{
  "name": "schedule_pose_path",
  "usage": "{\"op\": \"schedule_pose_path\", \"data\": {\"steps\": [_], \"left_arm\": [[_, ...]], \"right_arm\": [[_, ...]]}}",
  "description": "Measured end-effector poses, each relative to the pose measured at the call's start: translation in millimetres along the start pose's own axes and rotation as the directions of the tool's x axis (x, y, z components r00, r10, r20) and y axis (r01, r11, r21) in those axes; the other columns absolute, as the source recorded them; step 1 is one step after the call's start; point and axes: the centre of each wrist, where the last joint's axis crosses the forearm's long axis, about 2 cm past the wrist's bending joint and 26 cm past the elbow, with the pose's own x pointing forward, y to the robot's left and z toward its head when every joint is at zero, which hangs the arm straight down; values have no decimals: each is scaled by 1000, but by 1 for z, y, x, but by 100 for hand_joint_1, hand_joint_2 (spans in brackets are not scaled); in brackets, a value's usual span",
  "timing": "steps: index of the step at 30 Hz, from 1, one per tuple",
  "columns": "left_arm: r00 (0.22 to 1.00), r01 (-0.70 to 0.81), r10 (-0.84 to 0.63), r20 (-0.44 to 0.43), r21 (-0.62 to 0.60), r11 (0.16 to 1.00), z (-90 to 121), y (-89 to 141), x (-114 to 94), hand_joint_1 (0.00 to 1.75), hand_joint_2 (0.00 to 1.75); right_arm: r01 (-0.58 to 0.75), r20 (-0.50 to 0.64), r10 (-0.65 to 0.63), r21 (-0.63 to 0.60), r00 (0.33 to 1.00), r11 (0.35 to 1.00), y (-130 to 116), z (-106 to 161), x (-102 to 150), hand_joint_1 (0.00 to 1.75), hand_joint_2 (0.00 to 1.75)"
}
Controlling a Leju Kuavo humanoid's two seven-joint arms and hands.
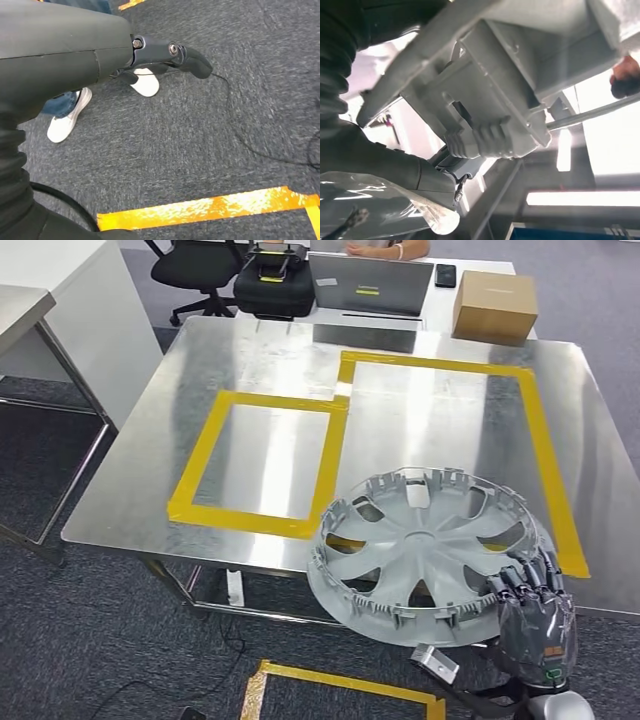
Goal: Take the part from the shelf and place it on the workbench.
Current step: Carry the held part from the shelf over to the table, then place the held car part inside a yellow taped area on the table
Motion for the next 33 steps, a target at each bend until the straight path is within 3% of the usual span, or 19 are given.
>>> {"op": "schedule_pose_path", "data": {"steps": [13,20,31,33], "left_arm": [[997,67,-66,46,-37,997,-6,4,4,0,175],[993,104,-100,70,-57,993,-10,6,9,0,175],[990,86,-72,121,-110,990,-11,6,9,0,175],[988,63,-43,147,-134,989,-11,6,8,0,175]], "right_arm": [[19,12,-23,252,1000,967,60,-44,8,175,175],[-25,-27,49,568,998,822,101,-76,1,175,175],[-55,-31,106,687,994,725,120,-120,-13,175,175],[-32,-50,95,708,994,706,121,-125,-15,87,87]]}}
